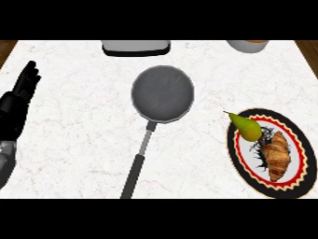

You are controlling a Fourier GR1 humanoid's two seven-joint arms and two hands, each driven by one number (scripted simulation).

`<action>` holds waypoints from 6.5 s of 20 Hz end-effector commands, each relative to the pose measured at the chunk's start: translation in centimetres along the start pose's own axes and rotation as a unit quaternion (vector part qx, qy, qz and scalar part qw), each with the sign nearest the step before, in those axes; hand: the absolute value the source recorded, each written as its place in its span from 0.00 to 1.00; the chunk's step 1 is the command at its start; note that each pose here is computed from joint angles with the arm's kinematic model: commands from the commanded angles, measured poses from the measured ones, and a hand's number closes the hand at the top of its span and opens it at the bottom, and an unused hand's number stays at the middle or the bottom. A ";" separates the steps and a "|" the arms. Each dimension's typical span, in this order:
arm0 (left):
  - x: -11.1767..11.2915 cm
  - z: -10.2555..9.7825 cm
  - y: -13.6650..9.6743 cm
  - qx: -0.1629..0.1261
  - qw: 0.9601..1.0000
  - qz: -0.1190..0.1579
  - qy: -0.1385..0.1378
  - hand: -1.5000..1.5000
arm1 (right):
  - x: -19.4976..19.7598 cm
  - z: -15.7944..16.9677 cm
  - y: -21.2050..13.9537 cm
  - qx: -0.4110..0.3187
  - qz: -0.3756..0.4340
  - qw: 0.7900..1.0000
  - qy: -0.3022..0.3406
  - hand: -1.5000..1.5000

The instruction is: Pick the croissant from the plate and place it in the pan

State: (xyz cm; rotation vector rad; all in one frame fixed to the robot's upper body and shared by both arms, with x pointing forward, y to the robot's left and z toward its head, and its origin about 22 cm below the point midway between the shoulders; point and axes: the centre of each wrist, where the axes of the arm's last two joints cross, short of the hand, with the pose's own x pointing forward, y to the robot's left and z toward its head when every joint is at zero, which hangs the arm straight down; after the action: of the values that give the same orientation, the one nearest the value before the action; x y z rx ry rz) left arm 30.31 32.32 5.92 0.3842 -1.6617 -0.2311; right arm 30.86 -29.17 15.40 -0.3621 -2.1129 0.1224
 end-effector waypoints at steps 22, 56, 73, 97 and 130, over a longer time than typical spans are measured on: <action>-4.1 9.3 -4.4 -0.052 0.990 -0.008 0.134 0.50 | -3.2 17.5 -9.7 -0.216 0.303 0.745 0.554 0.00; -2.4 8.4 -5.3 -0.060 0.991 -0.010 0.123 0.50 | -5.1 2.2 -4.1 0.073 0.270 0.597 0.752 0.00; -2.1 8.8 -4.5 -0.049 0.990 -0.005 0.131 0.50 | -8.1 2.7 0.8 0.105 0.272 0.532 0.795 0.00; -2.7 8.7 -2.8 -0.054 0.990 -0.003 0.133 0.50 | -11.9 7.3 2.1 0.085 0.259 0.563 0.781 1.00; -3.1 9.3 -5.7 -0.052 0.990 -0.013 0.130 0.50 | 1.1 1.9 8.0 0.079 0.487 0.859 0.137 1.00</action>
State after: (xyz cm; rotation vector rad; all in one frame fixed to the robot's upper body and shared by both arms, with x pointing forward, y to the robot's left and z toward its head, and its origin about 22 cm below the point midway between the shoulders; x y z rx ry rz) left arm 22.54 28.39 0.41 0.3389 -1.3788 -0.2637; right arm 30.14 -23.68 12.18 -1.2409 -1.3178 0.8054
